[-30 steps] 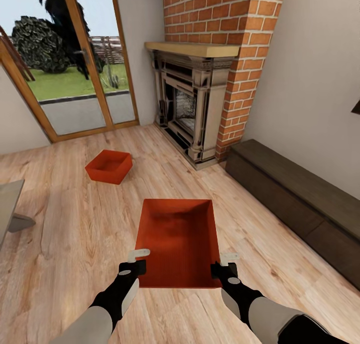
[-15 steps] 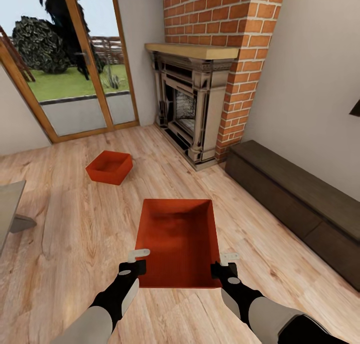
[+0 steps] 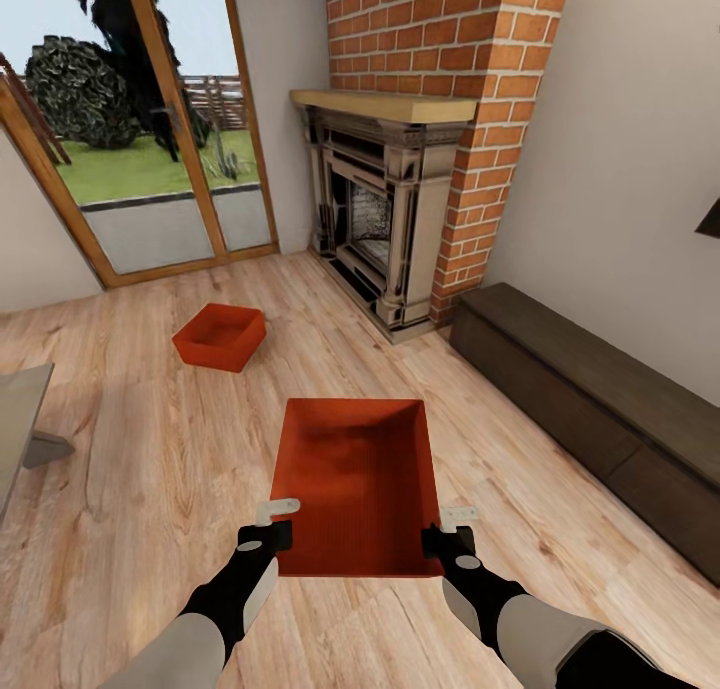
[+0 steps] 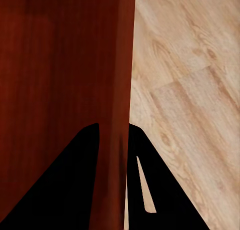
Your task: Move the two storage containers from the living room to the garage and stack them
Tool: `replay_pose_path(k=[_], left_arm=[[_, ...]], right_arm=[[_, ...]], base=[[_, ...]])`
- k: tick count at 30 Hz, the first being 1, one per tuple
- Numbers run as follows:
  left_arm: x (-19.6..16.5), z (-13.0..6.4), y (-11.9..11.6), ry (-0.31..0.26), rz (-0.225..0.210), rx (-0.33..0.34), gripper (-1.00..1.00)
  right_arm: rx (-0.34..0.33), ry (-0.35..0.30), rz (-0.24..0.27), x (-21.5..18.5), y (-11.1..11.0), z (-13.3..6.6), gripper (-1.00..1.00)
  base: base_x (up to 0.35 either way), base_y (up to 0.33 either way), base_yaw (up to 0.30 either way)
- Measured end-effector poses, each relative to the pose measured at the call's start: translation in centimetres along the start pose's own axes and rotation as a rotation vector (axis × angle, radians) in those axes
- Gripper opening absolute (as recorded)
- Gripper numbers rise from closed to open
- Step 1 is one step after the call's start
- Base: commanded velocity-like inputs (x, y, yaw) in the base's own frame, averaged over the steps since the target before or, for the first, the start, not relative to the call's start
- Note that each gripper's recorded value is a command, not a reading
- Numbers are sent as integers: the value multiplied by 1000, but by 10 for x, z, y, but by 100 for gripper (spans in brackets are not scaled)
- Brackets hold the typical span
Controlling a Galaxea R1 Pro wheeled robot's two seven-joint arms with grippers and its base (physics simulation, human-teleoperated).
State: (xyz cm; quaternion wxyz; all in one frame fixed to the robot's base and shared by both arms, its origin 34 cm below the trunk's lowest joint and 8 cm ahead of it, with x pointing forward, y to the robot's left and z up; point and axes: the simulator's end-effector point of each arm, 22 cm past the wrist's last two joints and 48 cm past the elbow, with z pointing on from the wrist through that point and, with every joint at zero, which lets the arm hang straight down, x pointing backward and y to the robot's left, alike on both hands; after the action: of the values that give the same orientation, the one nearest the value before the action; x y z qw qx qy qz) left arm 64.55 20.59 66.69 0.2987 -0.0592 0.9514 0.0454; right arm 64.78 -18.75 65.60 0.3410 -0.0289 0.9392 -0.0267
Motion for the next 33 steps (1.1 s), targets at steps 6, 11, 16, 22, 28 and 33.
replay_pose_path(k=[6,11,16,22,28,33], left_arm=[[-5,-2,0,-9,-1,1,-100],[-9,-4,0,-17,-2,2,-100],[-14,-7,0,-26,-3,2,-100],[-19,-9,0,-35,-4,3,-100],[-24,-12,0,-45,-6,4,-100],[-28,-14,-1,-52,-7,4,-100]], right_arm=[[1,-9,0,-5,0,-2,-100],[1,-17,0,-9,-1,-3,-100],[2,-26,1,-14,-1,-5,-100],[3,-36,1,-20,-2,-7,-100],[3,-45,1,-25,-2,-9,-100],[3,-53,2,-29,-2,-11,-100]], base=[[0,0,0],[0,0,0],[0,0,0],[0,0,0],[0,0,0],[0,0,0]])
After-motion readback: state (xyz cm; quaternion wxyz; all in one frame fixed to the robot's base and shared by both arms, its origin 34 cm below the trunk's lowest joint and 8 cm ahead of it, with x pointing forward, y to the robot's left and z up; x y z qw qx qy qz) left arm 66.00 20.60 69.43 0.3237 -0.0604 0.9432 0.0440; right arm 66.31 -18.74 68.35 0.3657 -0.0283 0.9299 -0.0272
